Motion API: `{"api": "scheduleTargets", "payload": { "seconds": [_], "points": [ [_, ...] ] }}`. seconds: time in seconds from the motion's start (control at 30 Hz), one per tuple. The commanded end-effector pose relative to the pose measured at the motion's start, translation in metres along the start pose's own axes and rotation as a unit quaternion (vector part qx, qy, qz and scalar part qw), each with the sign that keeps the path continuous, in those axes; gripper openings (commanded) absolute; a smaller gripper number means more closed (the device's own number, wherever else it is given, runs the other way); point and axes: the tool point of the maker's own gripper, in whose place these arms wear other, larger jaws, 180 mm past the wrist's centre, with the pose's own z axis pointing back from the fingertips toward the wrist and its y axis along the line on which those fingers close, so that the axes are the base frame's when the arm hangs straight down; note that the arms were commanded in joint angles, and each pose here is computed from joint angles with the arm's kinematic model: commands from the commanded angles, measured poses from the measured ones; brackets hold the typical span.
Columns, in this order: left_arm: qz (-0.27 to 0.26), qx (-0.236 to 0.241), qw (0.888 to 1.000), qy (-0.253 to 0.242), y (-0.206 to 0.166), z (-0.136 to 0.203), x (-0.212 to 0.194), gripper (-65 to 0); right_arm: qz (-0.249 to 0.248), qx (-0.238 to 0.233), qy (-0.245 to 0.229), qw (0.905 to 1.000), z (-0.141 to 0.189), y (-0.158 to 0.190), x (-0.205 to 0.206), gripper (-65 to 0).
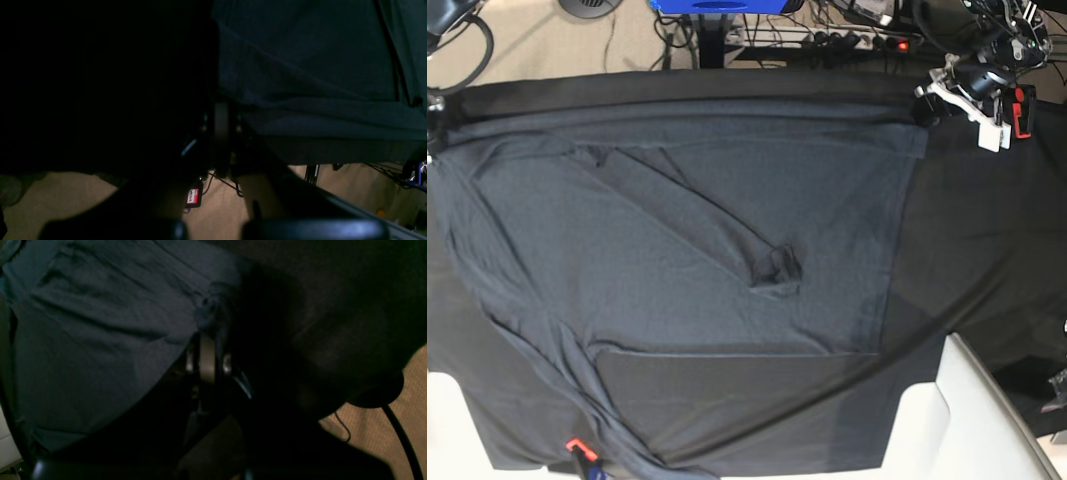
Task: Fold the T-shirt properly
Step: 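Pull the grasped shirt edge with the left gripper away from the body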
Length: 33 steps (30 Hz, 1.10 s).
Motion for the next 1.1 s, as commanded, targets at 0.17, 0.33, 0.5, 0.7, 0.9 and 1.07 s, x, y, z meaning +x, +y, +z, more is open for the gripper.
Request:
{"api": "scheduleTargets", "payload": {
  "seconds": [0.17, 0.33, 0.5, 0.7, 0.9, 1.07],
  "points": [
    [-0.006, 0.011, 1.000, -0.014, 0.008, 0.012, 0.006, -65.0, 0.012, -0.007, -0.018, 0.9997, 0.010, -0.009, 0.014, -65.0],
    [0.010, 0.033, 0.999, -0.024, 0.023, 0.024, 0.004, -65.0, 0.012, -0.013, -0.014, 0.9997, 0.012, -0.014, 0.010, -65.0],
    [0.012, 0.033, 0.999, -0.024, 0.022, 0.023, 0.003, -65.0, 0.012, -0.015, -0.012, 0.9997, 0.012, -0.016, 0.008, -65.0],
    [0.015, 0.030, 0.999, -0.020, 0.021, 0.021, -0.001, -65.0, 0.010, -0.021, 0.004, 0.9997, 0.015, -0.023, -0.001, -65.0],
    [0.014, 0.030, 0.999, -0.019, 0.021, 0.021, -0.001, -65.0, 0.008, -0.024, 0.005, 0.9997, 0.016, -0.025, -0.001, -65.0],
    [0.015, 0.030, 0.999, -0.019, 0.021, 0.021, -0.001, -65.0, 0.009, -0.025, 0.005, 0.9996, 0.016, -0.025, -0.001, -65.0]
  ]
}}
